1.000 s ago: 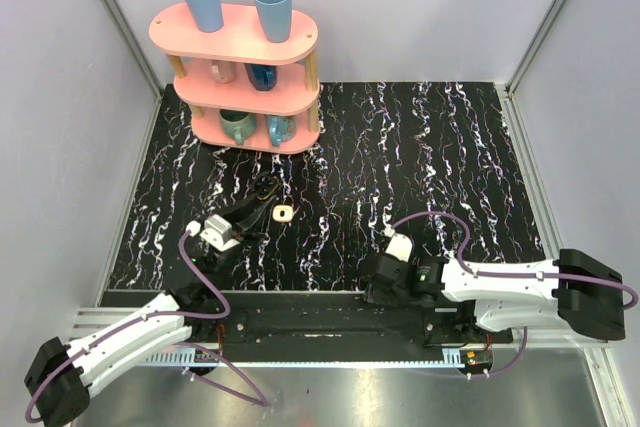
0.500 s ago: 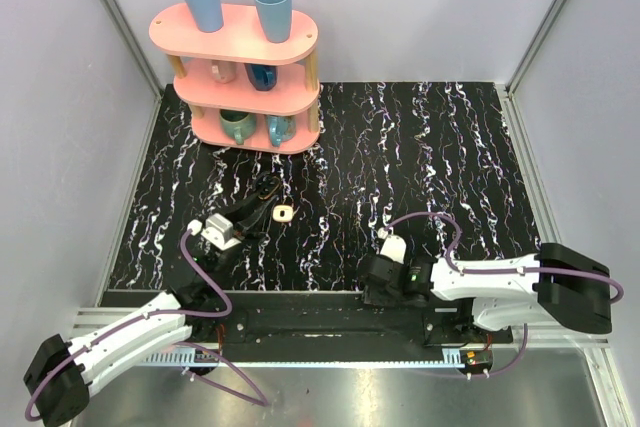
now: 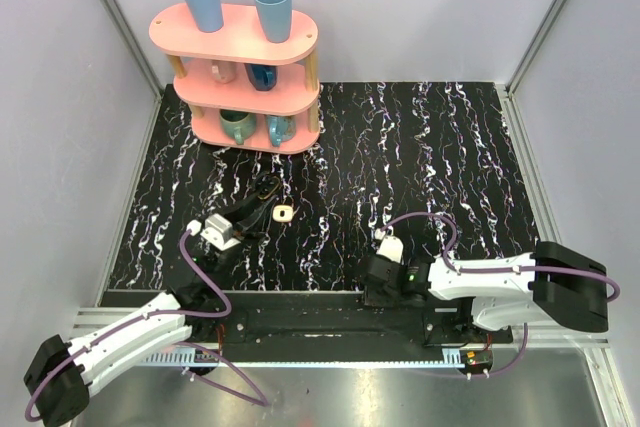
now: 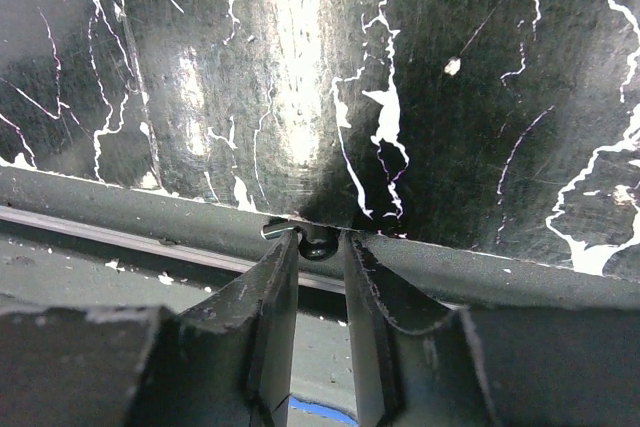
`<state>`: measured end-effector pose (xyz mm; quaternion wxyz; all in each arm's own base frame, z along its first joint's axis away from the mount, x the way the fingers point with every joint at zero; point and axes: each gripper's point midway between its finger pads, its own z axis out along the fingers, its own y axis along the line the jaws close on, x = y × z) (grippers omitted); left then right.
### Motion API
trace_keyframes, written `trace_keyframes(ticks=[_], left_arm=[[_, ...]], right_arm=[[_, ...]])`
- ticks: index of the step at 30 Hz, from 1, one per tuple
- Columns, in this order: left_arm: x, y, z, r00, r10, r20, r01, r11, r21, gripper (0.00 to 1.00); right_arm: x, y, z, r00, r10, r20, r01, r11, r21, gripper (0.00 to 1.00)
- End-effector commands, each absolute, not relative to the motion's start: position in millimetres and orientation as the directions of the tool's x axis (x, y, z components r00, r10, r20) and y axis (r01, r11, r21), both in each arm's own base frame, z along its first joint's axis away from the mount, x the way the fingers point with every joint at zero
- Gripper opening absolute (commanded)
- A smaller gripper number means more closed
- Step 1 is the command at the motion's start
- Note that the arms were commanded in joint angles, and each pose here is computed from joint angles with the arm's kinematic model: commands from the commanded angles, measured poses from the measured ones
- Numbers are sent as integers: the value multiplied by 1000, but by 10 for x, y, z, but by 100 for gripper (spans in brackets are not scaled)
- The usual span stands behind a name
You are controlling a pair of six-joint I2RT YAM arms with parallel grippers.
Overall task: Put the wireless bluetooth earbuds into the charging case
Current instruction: Pick up the earbud from the center of the board, then place the earbud in the charging case.
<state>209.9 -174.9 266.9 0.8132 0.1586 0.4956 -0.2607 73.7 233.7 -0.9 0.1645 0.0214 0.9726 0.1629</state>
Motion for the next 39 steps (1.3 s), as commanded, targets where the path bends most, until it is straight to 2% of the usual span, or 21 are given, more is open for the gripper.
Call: trace_keyframes(ticks=[1,4,8,12,15,22,27,29,33,39], left_arm=[[2066,-1708,2671,387,-296,-873,583,812,-17,0],[2067,-1710,2667,385,-298,-874,584,812,-20,0],[2067,-1709,2667,386,-295,-874,583,813,-17,0],[2055,-1735,2667,385,-290,-876,592,806,-6,0],[2052,-1756,2686,384,-279,-880,599,801,7,0],[2061,-1836,2630,308,-241,-921,624,782,4,0],[1989,-1976,2620,263,-205,-943,685,728,33,0],[1944,-2032,2666,257,-204,-945,713,700,43,0],[1839,-2175,2615,214,-155,-964,777,625,72,0],[1726,-2242,2560,182,-101,-978,822,562,95,0]], right_arm=[[752,2492,81,-944,77,-320,-46,932,360,31],[746,2508,64,-947,67,-316,-51,934,354,25],[753,2532,58,-946,49,-320,-69,936,346,22],[771,2579,136,-939,4,-344,-125,928,351,10],[826,2629,301,-907,-58,-417,-219,911,350,3],[1051,2749,1008,-763,-183,-620,-434,856,282,2],[1369,2686,1571,-565,-289,-772,-545,834,87,3],[1558,2693,1845,-472,-301,-828,-540,842,2,4],[1841,2770,2208,-273,-439,-856,-558,797,-231,4],[2037,3000,2663,-122,-482,-868,-548,762,-346,4]])
